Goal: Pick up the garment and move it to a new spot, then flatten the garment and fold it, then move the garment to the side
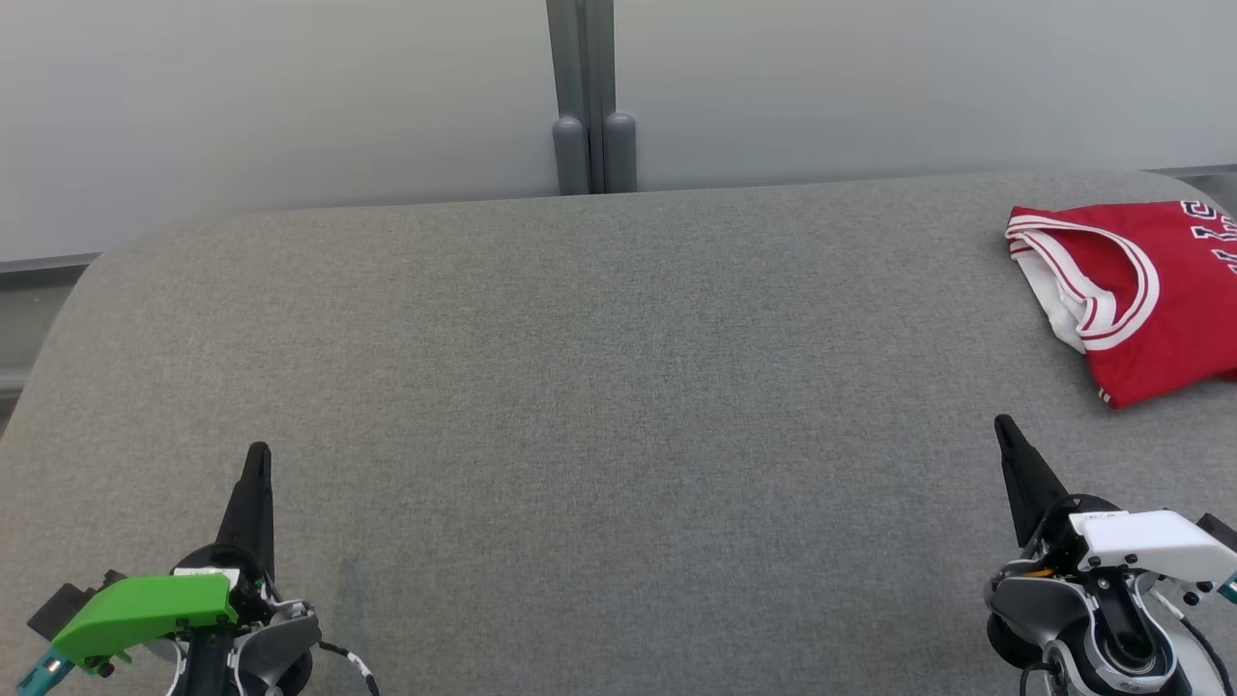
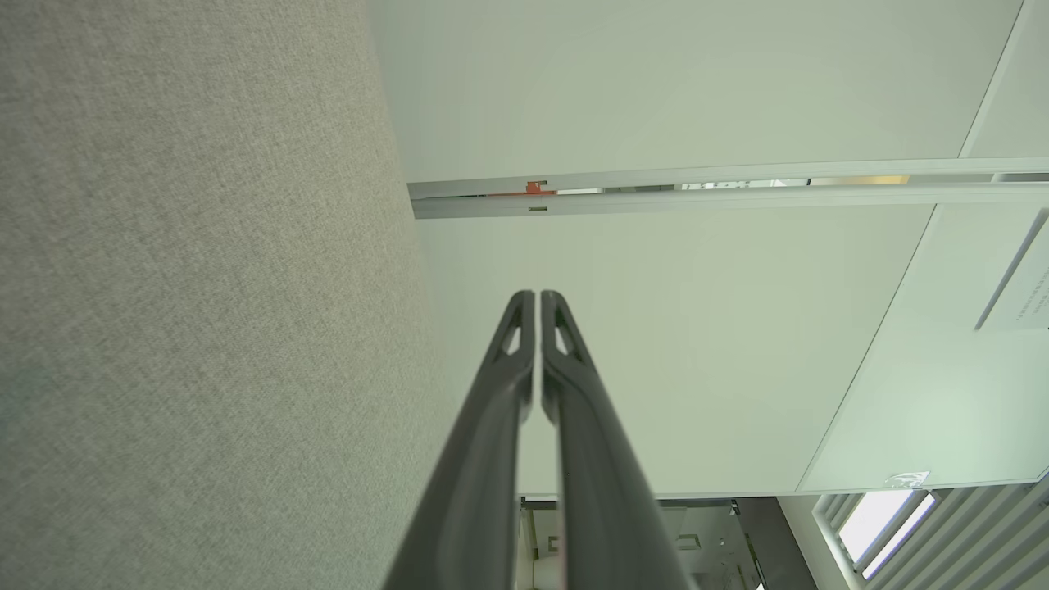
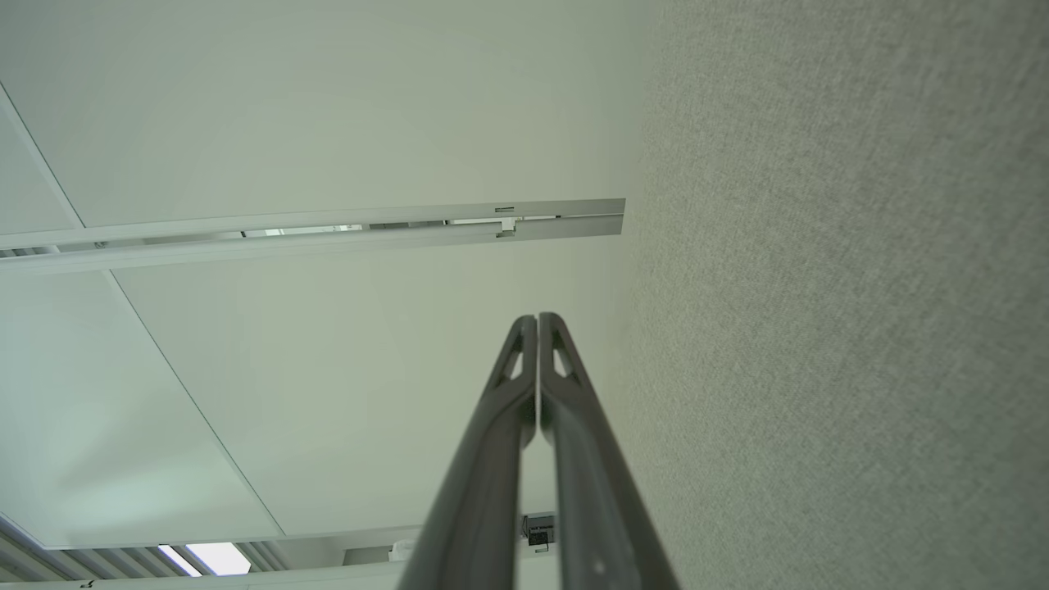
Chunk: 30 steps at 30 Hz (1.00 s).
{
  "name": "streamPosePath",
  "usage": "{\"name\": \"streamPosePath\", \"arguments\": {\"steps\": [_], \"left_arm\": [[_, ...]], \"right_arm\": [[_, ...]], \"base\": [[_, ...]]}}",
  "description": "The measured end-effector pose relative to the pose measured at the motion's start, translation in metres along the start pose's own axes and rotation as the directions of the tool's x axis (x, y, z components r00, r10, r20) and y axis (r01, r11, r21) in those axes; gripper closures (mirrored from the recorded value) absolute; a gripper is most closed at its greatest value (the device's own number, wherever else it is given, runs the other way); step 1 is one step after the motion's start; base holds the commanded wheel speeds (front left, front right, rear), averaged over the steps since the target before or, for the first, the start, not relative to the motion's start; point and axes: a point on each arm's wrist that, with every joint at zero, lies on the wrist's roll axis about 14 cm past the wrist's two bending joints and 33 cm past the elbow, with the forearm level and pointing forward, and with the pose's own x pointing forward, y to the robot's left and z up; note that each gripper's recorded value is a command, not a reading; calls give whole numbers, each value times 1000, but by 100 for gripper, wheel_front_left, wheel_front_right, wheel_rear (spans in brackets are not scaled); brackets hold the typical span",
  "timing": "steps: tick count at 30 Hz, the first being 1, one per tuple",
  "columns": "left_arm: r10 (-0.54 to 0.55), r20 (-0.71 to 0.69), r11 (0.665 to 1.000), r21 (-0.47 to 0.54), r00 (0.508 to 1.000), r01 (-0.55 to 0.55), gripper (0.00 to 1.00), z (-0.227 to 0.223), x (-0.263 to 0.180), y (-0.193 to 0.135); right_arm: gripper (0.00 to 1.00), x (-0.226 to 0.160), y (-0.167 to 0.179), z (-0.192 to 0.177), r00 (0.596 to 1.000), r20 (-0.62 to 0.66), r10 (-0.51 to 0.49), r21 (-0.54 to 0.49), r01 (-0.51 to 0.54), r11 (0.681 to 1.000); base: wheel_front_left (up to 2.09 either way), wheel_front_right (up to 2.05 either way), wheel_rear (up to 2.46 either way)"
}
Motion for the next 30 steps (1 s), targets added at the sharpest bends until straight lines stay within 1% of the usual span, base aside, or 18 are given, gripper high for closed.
{"name": "streamPosePath", "arguments": {"steps": [30], "left_arm": [[0,0,1000,0,1000,0,100,0,0,0]], "right_arm": [[100,0,0,0,1000,1,0,3,0,1000]], "base": [[0,0,0]]}}
